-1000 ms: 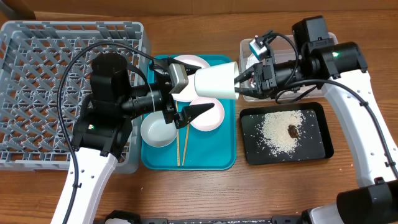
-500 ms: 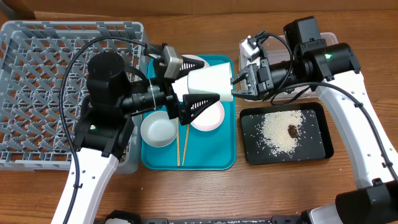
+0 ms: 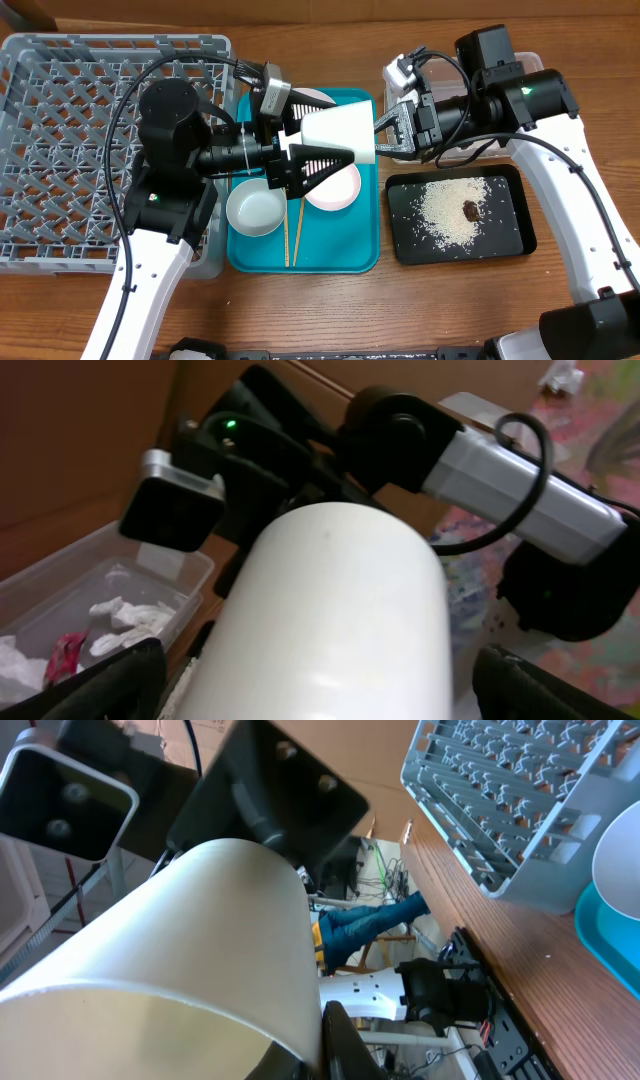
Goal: Sort waste into correct bins and load items into the dishwasher
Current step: 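Close the left gripper on the paper cup held by the right gripper, then open the right gripper and pull the cup left with the left gripper, then carry the white paper cup into the dish rack with the left gripper, then reach the left gripper to the small grey bowl and grasp its rim, then carry the grey bowl into the dish rack and release it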
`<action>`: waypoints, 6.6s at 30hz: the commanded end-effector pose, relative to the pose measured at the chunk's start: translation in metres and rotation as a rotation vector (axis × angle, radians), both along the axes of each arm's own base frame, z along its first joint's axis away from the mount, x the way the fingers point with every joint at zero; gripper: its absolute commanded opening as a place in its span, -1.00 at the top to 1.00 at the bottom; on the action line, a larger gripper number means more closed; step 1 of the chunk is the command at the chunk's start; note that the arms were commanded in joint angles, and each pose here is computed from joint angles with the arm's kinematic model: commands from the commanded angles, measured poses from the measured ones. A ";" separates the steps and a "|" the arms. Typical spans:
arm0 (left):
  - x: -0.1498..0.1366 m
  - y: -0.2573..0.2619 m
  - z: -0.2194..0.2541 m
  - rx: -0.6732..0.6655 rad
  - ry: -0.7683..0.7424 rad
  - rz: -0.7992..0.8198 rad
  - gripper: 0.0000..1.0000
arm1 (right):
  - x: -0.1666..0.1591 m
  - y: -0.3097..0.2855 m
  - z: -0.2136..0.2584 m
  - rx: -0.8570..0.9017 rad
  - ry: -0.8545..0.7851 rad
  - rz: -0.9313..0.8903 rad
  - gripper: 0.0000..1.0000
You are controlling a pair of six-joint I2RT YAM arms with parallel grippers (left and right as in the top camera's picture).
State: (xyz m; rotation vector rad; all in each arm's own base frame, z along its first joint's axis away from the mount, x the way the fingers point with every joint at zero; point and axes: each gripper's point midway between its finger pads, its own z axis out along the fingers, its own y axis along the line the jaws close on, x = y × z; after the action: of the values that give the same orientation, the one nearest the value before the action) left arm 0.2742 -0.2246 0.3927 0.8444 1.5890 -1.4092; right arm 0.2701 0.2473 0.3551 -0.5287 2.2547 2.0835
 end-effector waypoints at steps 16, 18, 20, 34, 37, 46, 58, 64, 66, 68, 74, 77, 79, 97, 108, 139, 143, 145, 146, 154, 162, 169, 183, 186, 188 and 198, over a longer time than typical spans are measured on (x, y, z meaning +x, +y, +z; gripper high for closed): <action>-0.027 0.000 0.003 -0.019 0.101 -0.187 -0.53 | -0.003 0.002 0.010 0.041 -0.042 0.021 0.92; -0.024 0.000 0.001 -0.018 0.113 -0.186 -0.51 | -0.003 0.002 0.010 0.041 -0.042 0.021 0.92; -0.021 -0.001 -0.002 -0.017 0.123 -0.186 -0.47 | -0.004 0.002 0.010 0.041 -0.042 0.021 0.92; 0.000 0.002 -0.019 -0.010 0.136 -0.162 -0.28 | 0.003 0.001 -0.003 -0.037 -0.056 -0.015 0.53; 0.009 0.013 -0.019 -0.010 0.113 -0.121 -0.22 | 0.010 -0.002 -0.013 -0.096 -0.068 -0.051 0.33; 0.045 0.064 -0.039 0.015 0.168 0.102 -0.11 | 0.059 -0.057 -0.055 -0.359 -0.091 -0.295 -0.03; 0.080 0.157 -0.148 0.437 0.505 0.723 0.63 | 0.079 -0.181 -0.119 -0.836 0.048 -0.604 -0.03; 0.058 0.237 -0.159 0.680 0.666 1.041 0.88 | 0.065 -0.247 -0.136 -1.062 0.138 -0.716 -0.01; 0.047 0.263 -0.160 0.742 0.714 1.138 0.89 | 0.062 -0.258 -0.137 -1.070 0.168 -0.739 0.02; 0.037 0.287 -0.163 0.789 0.757 1.224 0.87 | 0.060 -0.268 -0.137 -1.071 0.193 -0.764 0.06; 0.015 0.338 -0.175 0.837 0.898 1.430 0.91 | 0.048 -0.297 -0.143 -1.150 0.260 -0.819 0.08; 0.013 0.351 -0.183 0.841 0.942 1.461 0.92 | 0.048 -0.297 -0.143 -1.150 0.263 -0.819 0.08; 0.013 0.356 -0.190 0.848 0.976 1.460 0.91 | 0.048 -0.297 -0.143 -1.150 0.262 -0.818 0.08; 0.017 0.380 -0.277 1.021 1.252 1.365 0.13 | 0.047 -0.296 -0.143 -1.146 0.266 -0.815 0.07; 0.024 0.378 -0.277 1.012 1.249 1.335 -0.99 | 0.053 -0.276 -0.135 -1.015 0.267 -0.793 -0.88; 0.059 0.116 -0.225 1.014 0.707 0.621 -0.79 | 0.056 -0.273 -0.133 -0.991 0.254 -0.796 -1.00; 0.051 0.099 -0.261 1.123 0.768 0.536 -0.75 | 0.056 -0.273 -0.133 -0.991 0.254 -0.796 -1.00; 0.045 0.091 -0.281 1.173 0.815 0.490 -0.71 | 0.056 -0.273 -0.133 -0.991 0.255 -0.795 -1.00; 0.042 0.090 -0.288 1.195 0.831 0.474 -0.64 | 0.056 -0.273 -0.133 -0.991 0.254 -0.796 -1.00; 0.025 0.105 -0.347 1.425 0.989 0.476 -0.35 | 0.056 -0.273 -0.133 -0.991 0.255 -0.795 -1.00; 0.023 0.106 -0.364 1.454 1.024 0.464 0.54 | 0.056 -0.273 -0.133 -0.991 0.256 -0.795 -1.00; 0.029 0.104 -0.359 1.434 1.030 0.495 0.92 | 0.055 -0.273 -0.133 -0.991 0.258 -0.794 -1.00; 0.090 0.089 -0.230 1.152 0.781 0.594 0.92 | 0.054 -0.275 -0.135 -1.007 0.262 -0.794 -1.00; 0.100 0.106 -0.196 1.068 0.736 0.665 0.92 | 0.054 -0.275 -0.135 -1.007 0.262 -0.794 -1.00; 0.103 0.119 -0.179 1.002 0.727 0.699 0.92 | 0.054 -0.275 -0.135 -1.007 0.262 -0.794 -1.00; 0.116 0.157 -0.124 0.582 0.530 0.435 0.92 | 0.054 -0.275 -0.135 -1.007 0.262 -0.794 -1.00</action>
State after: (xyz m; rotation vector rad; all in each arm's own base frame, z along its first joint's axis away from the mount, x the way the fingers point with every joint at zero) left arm 0.3908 -0.0547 0.2413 0.1637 2.6932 -0.6316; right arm 0.3219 -0.0271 0.2127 0.6355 2.8530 0.6289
